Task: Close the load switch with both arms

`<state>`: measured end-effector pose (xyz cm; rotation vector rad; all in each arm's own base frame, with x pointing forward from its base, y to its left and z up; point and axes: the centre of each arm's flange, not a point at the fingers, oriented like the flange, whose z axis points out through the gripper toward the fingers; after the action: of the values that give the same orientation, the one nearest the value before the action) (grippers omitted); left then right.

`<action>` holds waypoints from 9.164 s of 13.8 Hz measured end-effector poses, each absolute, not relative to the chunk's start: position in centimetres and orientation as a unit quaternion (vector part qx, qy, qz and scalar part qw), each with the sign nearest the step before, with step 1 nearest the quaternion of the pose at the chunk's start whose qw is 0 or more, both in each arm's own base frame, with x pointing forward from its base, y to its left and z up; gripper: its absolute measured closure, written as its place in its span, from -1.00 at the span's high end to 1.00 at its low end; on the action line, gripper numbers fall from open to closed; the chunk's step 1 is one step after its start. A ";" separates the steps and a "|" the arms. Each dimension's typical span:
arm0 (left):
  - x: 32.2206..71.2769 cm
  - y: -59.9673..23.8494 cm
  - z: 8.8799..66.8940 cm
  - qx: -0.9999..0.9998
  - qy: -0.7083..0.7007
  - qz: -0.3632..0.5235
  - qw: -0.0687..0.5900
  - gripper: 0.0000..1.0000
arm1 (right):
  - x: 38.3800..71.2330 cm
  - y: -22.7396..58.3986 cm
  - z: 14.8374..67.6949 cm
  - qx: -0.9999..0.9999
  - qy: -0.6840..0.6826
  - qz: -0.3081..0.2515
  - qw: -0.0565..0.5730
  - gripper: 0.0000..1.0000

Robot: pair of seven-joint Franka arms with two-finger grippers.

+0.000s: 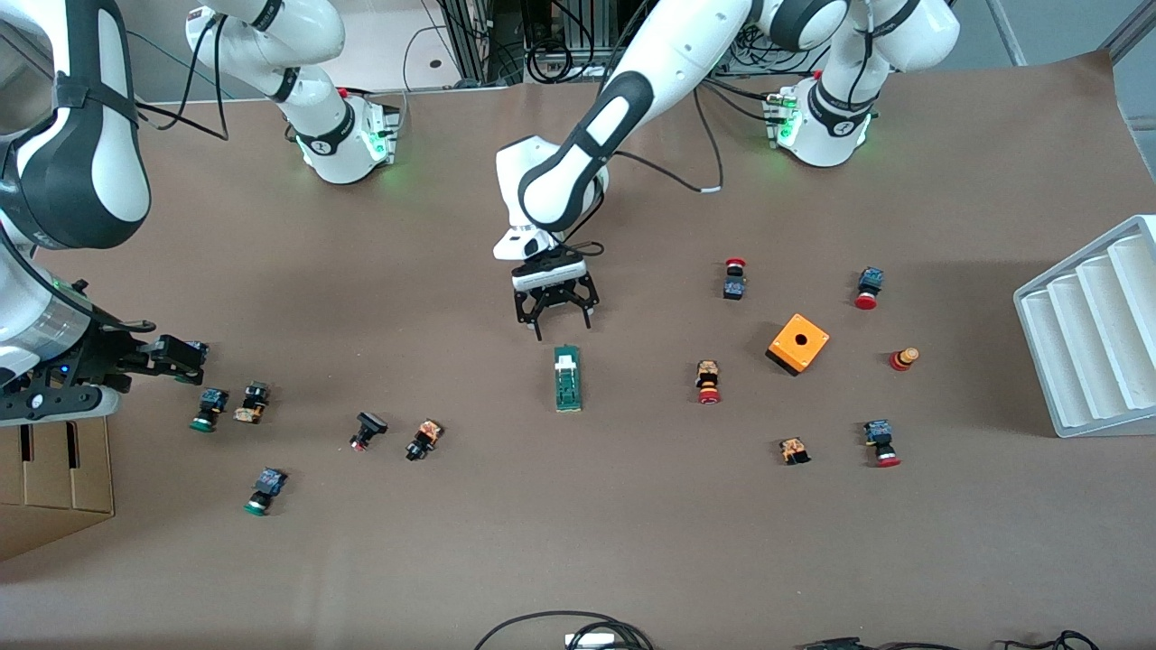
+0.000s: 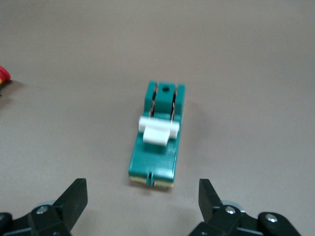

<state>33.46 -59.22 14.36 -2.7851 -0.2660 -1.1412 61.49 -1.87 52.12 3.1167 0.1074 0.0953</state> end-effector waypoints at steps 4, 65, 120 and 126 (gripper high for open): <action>32.6 -59.0 12.2 -0.911 -0.052 -0.402 0.079 1.00 | 61.5 -1.9 52.1 0.999 0.035 0.031 0.011 1.00; 29.5 -58.8 6.7 -0.836 -0.087 -0.539 0.046 1.00 | 49.3 44.4 20.5 0.763 -0.627 -0.014 -0.155 0.40; 29.5 -58.8 6.7 -0.836 -0.087 -0.540 0.046 1.00 | 56.5 43.3 22.0 0.718 -0.669 -0.002 -0.192 -0.41; 29.5 -58.8 6.7 -0.836 -0.088 -0.540 0.046 1.00 | 57.3 44.2 21.8 0.712 -0.676 -0.008 -0.190 -0.46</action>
<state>29.46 -58.81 6.66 -2.5522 -0.2671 -1.6477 57.27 44.19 21.80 2.5565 -2.4266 -0.0278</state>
